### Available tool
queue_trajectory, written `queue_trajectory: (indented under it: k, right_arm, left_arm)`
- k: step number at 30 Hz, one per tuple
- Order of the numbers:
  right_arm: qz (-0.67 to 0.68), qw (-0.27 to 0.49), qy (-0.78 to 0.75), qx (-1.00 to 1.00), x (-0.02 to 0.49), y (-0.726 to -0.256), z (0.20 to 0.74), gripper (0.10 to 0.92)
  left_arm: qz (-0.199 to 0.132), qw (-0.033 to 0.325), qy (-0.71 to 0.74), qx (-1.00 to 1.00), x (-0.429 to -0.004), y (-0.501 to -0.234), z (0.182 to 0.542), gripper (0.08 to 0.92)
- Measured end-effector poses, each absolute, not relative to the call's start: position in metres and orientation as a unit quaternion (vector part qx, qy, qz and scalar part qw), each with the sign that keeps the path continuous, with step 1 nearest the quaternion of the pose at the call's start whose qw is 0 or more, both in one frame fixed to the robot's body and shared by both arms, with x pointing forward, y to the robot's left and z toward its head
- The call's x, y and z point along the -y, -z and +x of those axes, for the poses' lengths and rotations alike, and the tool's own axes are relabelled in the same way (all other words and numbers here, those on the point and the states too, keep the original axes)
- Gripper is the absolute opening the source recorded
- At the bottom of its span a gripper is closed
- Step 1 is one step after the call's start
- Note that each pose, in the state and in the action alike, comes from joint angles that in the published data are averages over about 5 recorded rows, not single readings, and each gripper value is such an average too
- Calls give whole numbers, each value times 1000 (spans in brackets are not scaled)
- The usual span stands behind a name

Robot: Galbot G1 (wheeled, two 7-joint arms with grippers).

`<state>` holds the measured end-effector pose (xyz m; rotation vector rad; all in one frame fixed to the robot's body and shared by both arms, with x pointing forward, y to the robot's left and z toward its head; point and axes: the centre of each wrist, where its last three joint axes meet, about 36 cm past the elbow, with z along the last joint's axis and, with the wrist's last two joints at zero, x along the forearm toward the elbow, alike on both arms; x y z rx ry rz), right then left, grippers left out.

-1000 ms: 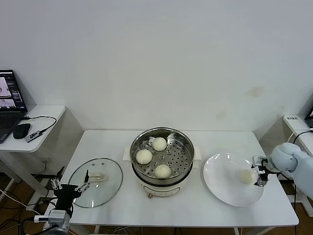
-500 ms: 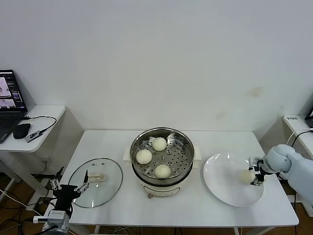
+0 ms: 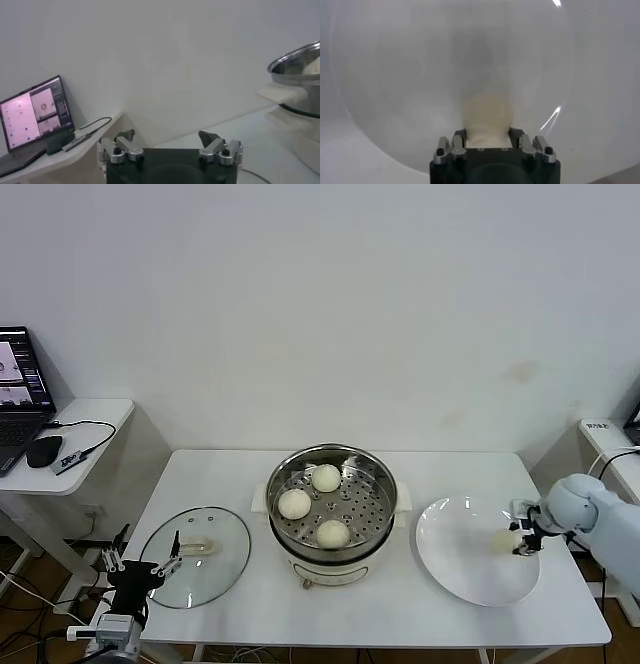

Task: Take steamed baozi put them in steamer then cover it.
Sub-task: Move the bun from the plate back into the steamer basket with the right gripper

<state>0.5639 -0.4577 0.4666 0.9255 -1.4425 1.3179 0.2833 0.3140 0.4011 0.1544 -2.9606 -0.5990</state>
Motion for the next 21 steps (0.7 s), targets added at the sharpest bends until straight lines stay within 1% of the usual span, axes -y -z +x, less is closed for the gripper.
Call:
queue_trajectory:
  k: [5, 10, 21]
  right_arm:
    - [376, 462, -541, 593, 452, -491, 568, 536]
    - [376, 442, -547, 604, 439, -530, 574, 543]
    - [397, 363, -556, 634, 369, -630, 582, 551]
  left_arm:
    - [50, 57, 197, 978, -313, -401, 285, 823]
    - [47, 54, 196, 978, -311, -402, 286, 823]
    - [40, 50, 199, 978, -309, -402, 291, 823]
